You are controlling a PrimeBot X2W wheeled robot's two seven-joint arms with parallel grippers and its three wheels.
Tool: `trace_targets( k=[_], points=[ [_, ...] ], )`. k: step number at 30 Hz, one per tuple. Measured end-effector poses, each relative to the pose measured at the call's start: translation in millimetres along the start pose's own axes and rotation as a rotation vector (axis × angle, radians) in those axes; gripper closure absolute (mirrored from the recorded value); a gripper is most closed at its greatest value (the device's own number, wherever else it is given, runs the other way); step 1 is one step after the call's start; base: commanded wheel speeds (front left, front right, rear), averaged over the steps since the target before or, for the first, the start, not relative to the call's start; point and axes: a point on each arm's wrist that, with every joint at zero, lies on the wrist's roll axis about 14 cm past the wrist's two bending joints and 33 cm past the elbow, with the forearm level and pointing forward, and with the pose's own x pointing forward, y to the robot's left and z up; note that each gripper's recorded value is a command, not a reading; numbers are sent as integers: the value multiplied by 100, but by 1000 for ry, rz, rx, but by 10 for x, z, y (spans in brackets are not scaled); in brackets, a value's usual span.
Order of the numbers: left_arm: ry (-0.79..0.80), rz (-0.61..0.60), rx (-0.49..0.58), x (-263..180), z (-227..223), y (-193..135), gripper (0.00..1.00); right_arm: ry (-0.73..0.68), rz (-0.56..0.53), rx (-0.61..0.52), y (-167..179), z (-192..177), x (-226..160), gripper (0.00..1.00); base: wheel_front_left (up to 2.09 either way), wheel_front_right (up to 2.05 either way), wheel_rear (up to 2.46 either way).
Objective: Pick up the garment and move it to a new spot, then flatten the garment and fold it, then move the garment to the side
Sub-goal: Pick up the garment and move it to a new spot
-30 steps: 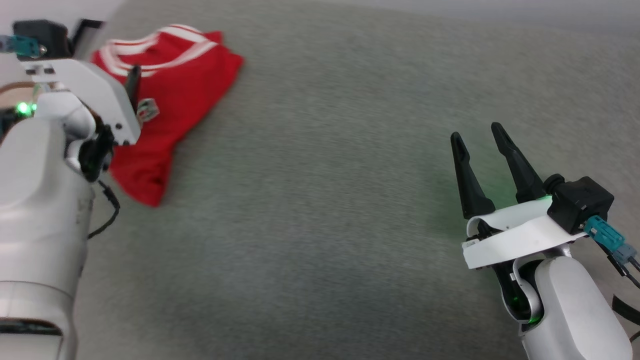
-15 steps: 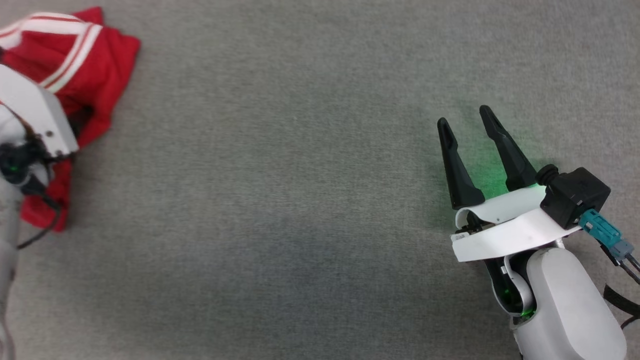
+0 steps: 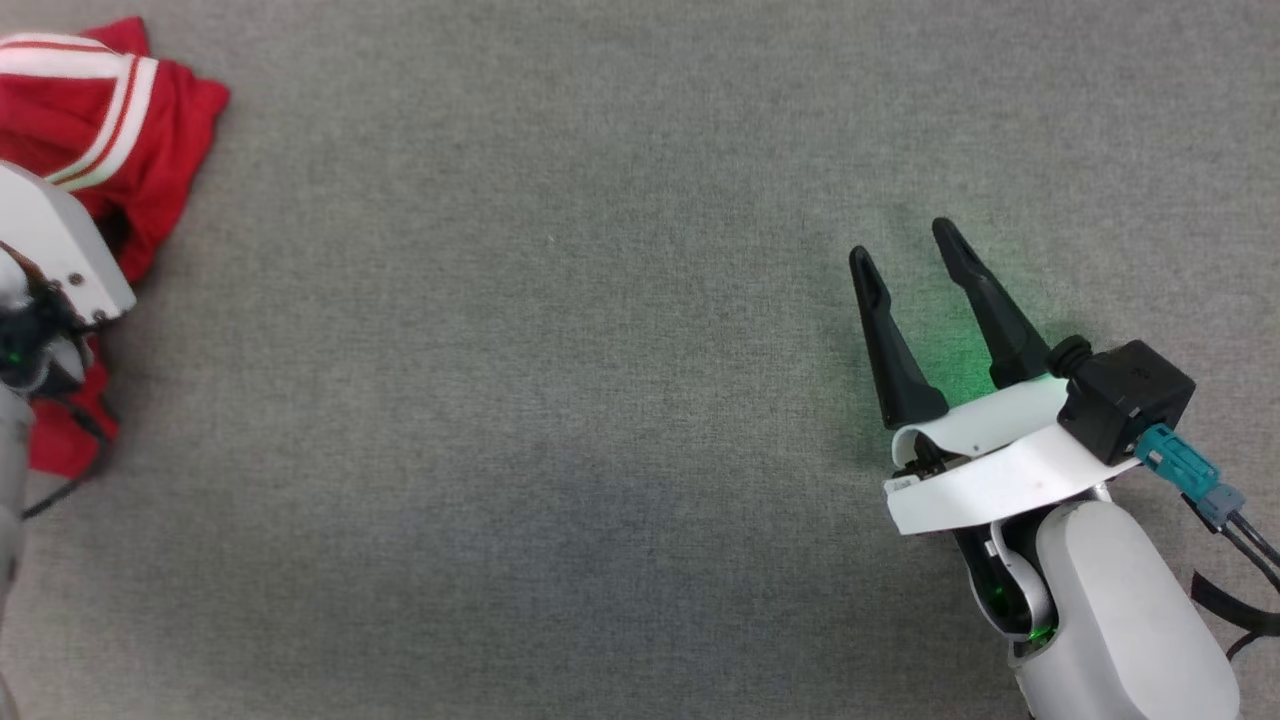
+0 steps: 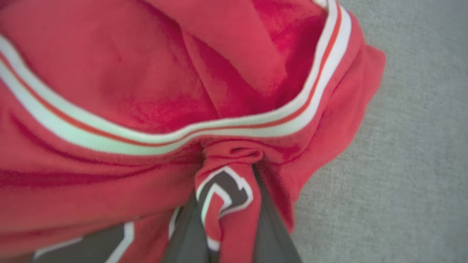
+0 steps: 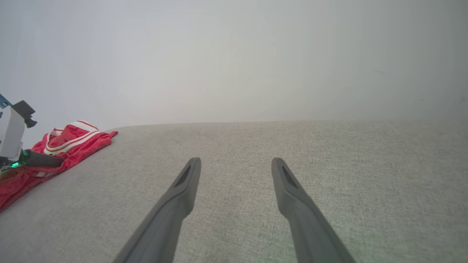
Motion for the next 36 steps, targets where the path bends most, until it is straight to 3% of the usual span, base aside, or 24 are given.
trace_targets(
  k=[7,12,17,22,36],
  points=[
    [-137,-34,57,-273,157,-78,100,-25,27,13,169,159,-48,0,0,0,0],
    [-316,-145,90,-653,574,-417,100,-46,23,33,261,297,-170,0,0,0,0],
    [-453,-382,162,-1205,878,-1157,100,-97,-6,45,261,523,-318,0,0,0,0],
    [-460,-615,220,-1561,872,-1898,100,-127,-68,54,112,635,-472,0,0,0,0],
    [-274,-1269,315,-2485,210,-3964,100,-235,-303,104,-580,958,-959,0,0,0,0]
  ],
)
